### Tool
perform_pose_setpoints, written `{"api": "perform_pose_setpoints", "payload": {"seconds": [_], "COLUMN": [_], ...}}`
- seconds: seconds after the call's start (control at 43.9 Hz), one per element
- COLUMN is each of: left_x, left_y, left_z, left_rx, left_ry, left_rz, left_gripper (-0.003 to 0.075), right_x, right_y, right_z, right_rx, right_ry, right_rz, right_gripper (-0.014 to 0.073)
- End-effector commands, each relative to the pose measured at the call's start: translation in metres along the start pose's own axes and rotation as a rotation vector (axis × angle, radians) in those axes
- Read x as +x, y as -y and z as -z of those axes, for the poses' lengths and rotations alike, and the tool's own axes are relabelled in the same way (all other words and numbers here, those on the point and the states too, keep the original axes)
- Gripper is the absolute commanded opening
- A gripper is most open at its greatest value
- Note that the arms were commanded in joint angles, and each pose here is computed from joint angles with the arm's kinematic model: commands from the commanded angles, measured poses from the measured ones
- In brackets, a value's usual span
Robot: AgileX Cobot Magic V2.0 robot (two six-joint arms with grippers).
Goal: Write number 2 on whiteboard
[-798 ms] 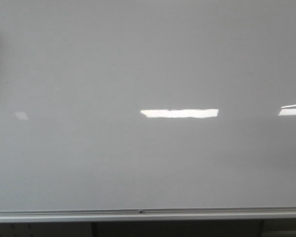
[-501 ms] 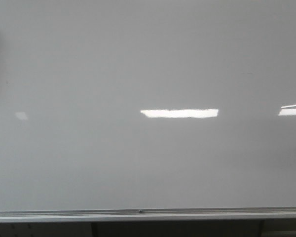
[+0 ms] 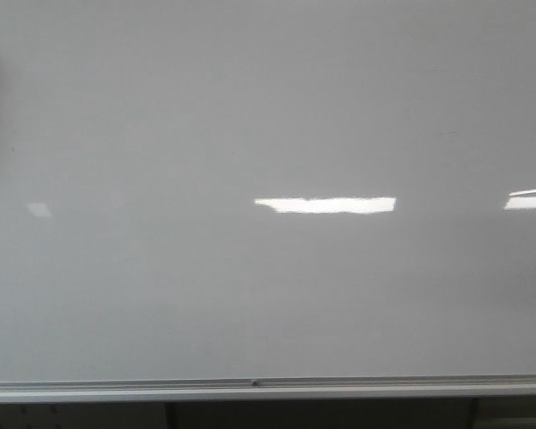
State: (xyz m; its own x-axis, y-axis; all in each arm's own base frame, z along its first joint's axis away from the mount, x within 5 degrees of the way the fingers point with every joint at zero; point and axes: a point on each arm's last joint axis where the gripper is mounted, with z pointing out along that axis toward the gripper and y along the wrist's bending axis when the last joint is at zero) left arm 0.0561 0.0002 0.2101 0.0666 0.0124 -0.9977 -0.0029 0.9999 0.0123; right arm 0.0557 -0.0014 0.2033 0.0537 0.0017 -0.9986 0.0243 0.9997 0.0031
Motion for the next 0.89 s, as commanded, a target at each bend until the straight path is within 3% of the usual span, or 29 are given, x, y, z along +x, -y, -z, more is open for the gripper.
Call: {"api": "perform_pose_setpoints", "payload": {"seconds": [0.0,0.342,0.661,0.866], "left_x": [0.002,-0.020,-0.091,-0.134], "left_y": [0.000,0.000,-0.001,-0.002], "left_z": [0.002,0.005,0.023,0.035], "left_rx": [0.003,0.005,0.002,-0.004], "left_ry": [0.081,0.223,0.381,0.356], "left_rz": [0.008,0.010,0.009,0.010], "left_gripper": [-0.0020,-0.0020,-0.0020,-0.0020], "right_x": [-0.008,-0.026,-0.078,-0.114], "right_y": [0.000,0.000,0.000,0.001], "right_z": [0.001,0.004,0.017,0.028], "right_rx": [0.001,0.001,0.004,0.014], "right_ry": [0.090,0.142,0.197,0.166], "right_rz": [0.010,0.010,0.011,0.028], "right_gripper": [-0.0066,-0.0066,-0.0066,-0.0066]}}
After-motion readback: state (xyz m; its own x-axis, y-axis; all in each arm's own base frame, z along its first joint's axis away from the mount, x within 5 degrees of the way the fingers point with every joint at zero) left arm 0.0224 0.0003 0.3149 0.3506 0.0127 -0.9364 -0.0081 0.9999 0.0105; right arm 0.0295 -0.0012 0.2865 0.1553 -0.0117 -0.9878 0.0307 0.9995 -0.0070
